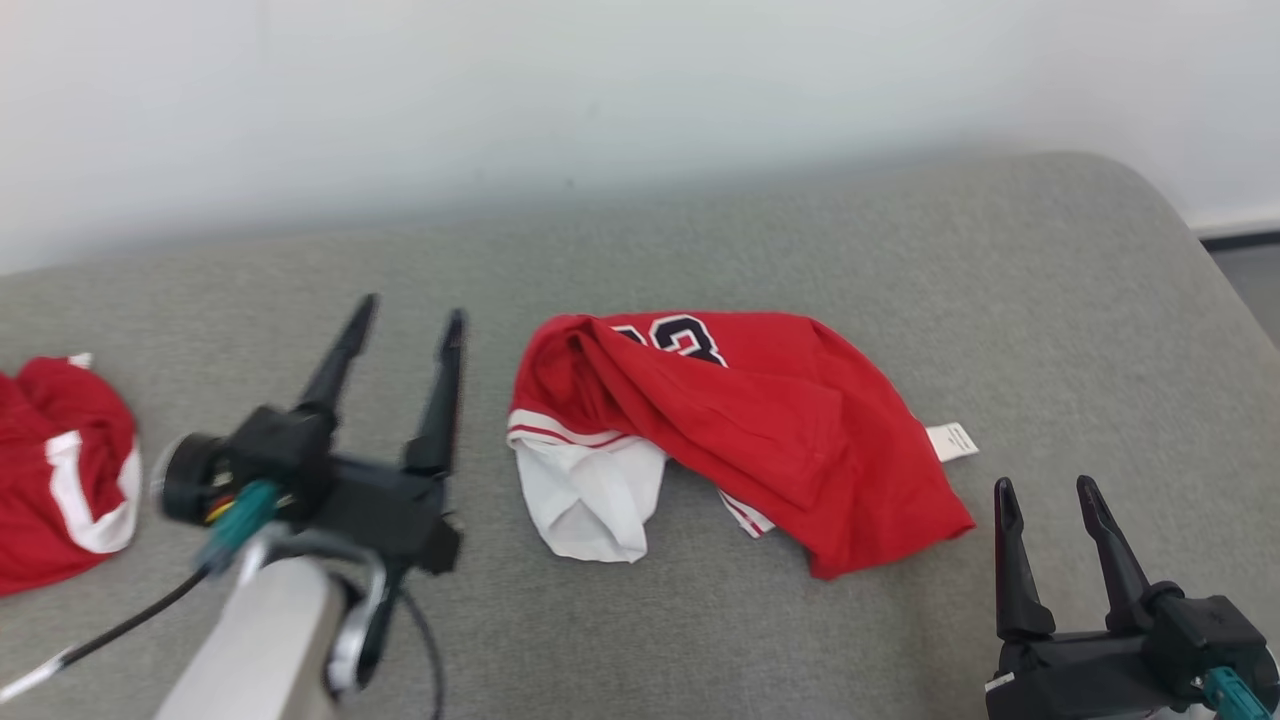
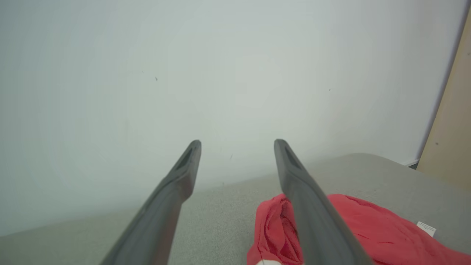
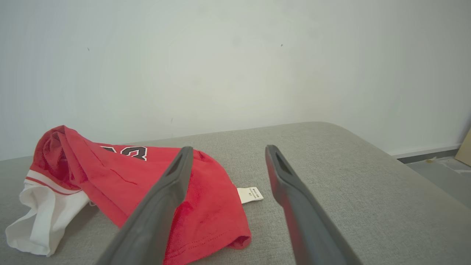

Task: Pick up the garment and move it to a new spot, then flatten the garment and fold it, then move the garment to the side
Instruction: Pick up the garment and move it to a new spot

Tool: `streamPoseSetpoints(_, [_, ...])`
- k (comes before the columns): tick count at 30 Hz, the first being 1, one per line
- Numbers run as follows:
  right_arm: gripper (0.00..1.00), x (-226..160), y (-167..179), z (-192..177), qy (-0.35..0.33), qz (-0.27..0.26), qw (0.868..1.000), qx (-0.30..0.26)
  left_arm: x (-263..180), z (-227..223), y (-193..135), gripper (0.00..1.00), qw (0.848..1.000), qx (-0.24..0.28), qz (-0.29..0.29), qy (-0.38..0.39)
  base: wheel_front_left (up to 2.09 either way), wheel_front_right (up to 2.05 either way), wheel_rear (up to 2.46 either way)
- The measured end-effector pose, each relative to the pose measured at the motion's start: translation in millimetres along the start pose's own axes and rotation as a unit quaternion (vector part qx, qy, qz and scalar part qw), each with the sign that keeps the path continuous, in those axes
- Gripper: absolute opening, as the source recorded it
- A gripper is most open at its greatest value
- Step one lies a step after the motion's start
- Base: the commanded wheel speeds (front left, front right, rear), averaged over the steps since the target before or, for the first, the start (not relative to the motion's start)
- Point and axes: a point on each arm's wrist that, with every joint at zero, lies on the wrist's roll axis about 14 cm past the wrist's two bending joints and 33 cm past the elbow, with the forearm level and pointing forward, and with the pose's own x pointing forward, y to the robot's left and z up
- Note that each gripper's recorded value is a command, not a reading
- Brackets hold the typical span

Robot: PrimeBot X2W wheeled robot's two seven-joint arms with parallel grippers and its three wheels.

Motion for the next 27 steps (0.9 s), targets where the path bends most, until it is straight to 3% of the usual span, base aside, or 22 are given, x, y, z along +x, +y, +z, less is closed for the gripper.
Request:
streamPoseSetpoints(9, [1.0, 0, 17, 9, -0.012, 0.027, 1.0, 0.004, -68, 43, 49, 1.0, 0.993, 0.039, 0.094, -0.053, 0.0, 0.0, 0.0])
streamPoseSetpoints(15, [1.0, 0, 25, 11, -0.014, 0.039, 0.999, 0.005, -107, 39, 69, 1.0, 0.986, 0.041, 0.153, -0.044, 0.0, 0.0, 0.0])
streamPoseSetpoints(27, [1.0, -2, 28, 2, 0.001, 0.042, 0.999, 0.009, -147, 15, 85, 1.0, 0.976, 0.025, 0.218, -0.014, 0.0, 0.0, 0.0])
